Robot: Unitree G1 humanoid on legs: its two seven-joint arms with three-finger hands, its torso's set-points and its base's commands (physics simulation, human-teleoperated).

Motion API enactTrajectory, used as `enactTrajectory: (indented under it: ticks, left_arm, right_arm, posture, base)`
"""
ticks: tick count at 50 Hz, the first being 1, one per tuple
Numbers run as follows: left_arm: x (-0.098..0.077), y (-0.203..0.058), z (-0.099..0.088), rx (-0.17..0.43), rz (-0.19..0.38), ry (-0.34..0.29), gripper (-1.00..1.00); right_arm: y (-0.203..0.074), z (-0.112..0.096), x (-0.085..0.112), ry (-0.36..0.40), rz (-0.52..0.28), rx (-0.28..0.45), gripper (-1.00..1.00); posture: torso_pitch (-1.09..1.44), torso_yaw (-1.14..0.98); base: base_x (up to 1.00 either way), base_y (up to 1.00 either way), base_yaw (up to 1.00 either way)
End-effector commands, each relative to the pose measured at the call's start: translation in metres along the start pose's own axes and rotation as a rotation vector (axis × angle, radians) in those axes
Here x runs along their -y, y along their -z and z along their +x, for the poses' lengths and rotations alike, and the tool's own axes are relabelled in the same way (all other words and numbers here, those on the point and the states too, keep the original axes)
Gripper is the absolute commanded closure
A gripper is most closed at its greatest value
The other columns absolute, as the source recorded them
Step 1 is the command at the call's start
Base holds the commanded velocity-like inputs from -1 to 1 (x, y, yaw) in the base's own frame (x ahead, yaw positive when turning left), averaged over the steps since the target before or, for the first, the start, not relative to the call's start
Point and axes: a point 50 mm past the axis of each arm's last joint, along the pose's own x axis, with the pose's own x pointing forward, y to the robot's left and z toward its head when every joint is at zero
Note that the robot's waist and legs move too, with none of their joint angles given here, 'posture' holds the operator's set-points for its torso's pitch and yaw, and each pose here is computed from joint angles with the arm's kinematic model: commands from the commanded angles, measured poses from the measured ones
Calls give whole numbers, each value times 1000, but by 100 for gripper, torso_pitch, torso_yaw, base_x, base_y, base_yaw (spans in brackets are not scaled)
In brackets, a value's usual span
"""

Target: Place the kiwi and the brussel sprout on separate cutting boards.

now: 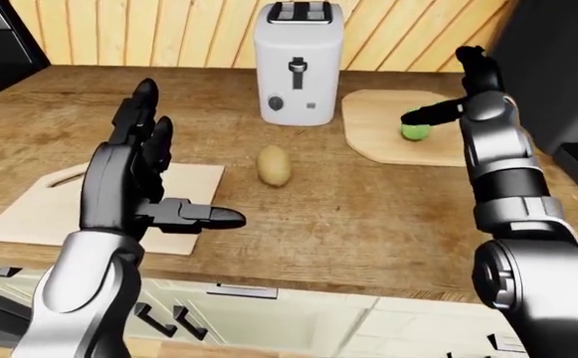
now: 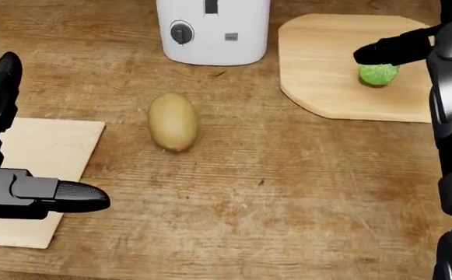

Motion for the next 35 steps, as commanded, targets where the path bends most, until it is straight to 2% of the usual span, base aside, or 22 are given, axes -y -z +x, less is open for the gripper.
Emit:
enactTrajectory:
  ticks: [1, 3, 7, 14, 17, 24, 29, 35]
  left_arm:
    - [0, -13, 0, 73, 17, -4, -100]
    - [2, -18, 2, 80, 25, 4, -100]
    - [8, -27, 10, 89, 45, 23, -100]
    - [23, -35, 25, 72, 95, 68, -100]
    - [28, -37, 32, 63, 129, 74, -100]
    - [41, -32, 48, -1, 256, 101, -100]
    - [47, -26, 53, -45, 302, 122, -100]
    - [56, -22, 53, -65, 331, 165, -100]
  right_arm:
    - [-30, -7, 18, 27, 22, 103, -82]
    - [-38, -16, 22, 2, 28, 130, -100]
    - [-54, -39, 29, -39, 43, 193, -100]
    - [-68, -58, 34, -69, 75, 253, -100]
    - [-71, -60, 34, -72, 82, 265, -100]
    - [-73, -62, 32, -77, 80, 274, -100]
    - [-73, -63, 33, -70, 78, 278, -100]
    - [-73, -65, 33, -72, 82, 285, -100]
  posture:
    - [0, 0]
    - [0, 0]
    - [0, 0]
    - [0, 0]
    - [0, 0]
    - [0, 0]
    - [0, 0]
    - [0, 0]
  base:
    - [0, 0, 0]
    - [0, 0, 0]
    - [0, 0, 0]
    - [0, 0, 0]
    - [0, 0, 0]
    - [0, 0, 0]
    - [0, 0, 0]
    - [0, 0, 0]
